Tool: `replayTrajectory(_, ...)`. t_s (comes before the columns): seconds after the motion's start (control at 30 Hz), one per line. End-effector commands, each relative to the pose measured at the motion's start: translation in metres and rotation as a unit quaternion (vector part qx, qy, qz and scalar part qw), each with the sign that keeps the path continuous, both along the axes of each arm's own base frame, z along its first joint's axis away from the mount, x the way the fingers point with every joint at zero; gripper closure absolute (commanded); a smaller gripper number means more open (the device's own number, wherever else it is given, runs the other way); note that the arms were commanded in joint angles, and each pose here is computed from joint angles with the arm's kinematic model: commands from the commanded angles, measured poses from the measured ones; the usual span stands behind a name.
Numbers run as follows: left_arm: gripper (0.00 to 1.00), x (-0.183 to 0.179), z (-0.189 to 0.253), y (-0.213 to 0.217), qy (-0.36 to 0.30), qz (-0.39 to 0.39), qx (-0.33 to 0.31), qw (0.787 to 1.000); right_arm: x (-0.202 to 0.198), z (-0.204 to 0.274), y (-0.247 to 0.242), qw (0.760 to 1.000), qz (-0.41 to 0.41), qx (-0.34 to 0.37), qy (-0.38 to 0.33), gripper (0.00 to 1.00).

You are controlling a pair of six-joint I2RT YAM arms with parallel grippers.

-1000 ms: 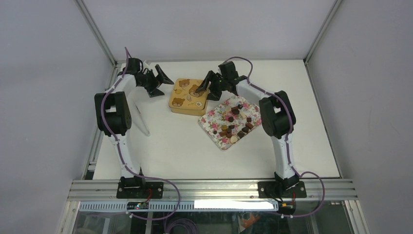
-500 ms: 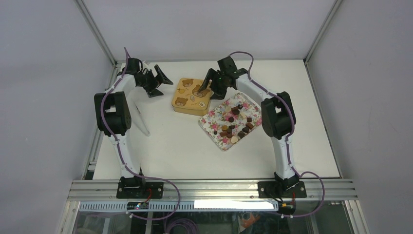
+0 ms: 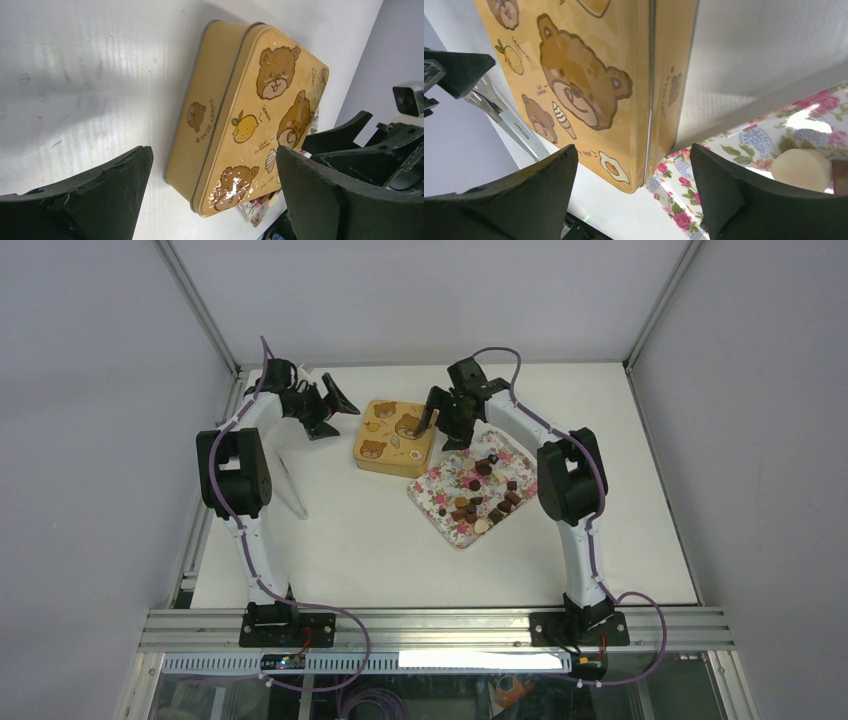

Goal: Pack the chocolate

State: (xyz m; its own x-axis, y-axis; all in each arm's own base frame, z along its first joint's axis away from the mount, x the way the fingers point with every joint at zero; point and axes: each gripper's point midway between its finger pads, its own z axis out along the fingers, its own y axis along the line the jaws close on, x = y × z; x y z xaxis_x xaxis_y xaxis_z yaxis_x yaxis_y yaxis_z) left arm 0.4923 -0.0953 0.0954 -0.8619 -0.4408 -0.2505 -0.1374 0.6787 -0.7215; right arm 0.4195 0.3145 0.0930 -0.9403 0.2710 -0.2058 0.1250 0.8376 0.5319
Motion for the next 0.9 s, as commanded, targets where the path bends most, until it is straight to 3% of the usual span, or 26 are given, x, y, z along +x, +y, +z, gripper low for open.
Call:
replayTrajectory(0.0, 0.01, 0.005, 0.028, -0.031, -0.054, -0.056, -0.012, 0.997, 0.017, 0.041, 0.016, 0.996, 0.031, 0.058, -0.058, 0.11)
replayTrajectory(0.3, 0.02, 0.0, 0.016, -0.052, -0.04, -0.083, -0.024, 0.995, 0.035, 0.026, 0.02, 0.988, 0.052, 0.136, -0.054, 0.08)
replayTrajectory(0.67, 0.03, 0.001, 0.012, -0.051, -0.036, -0.077, -0.018, 0.996, 0.033, -0.005, 0.023, 0.982, 0.071, 0.176, -0.014, 0.15)
replayTrajectory(0.87, 0.03, 0.003, 0.013, -0.048, -0.038, -0.073, -0.012, 0.996, 0.033, -0.014, 0.029, 0.978, 0.075, 0.196, -0.004, 0.32)
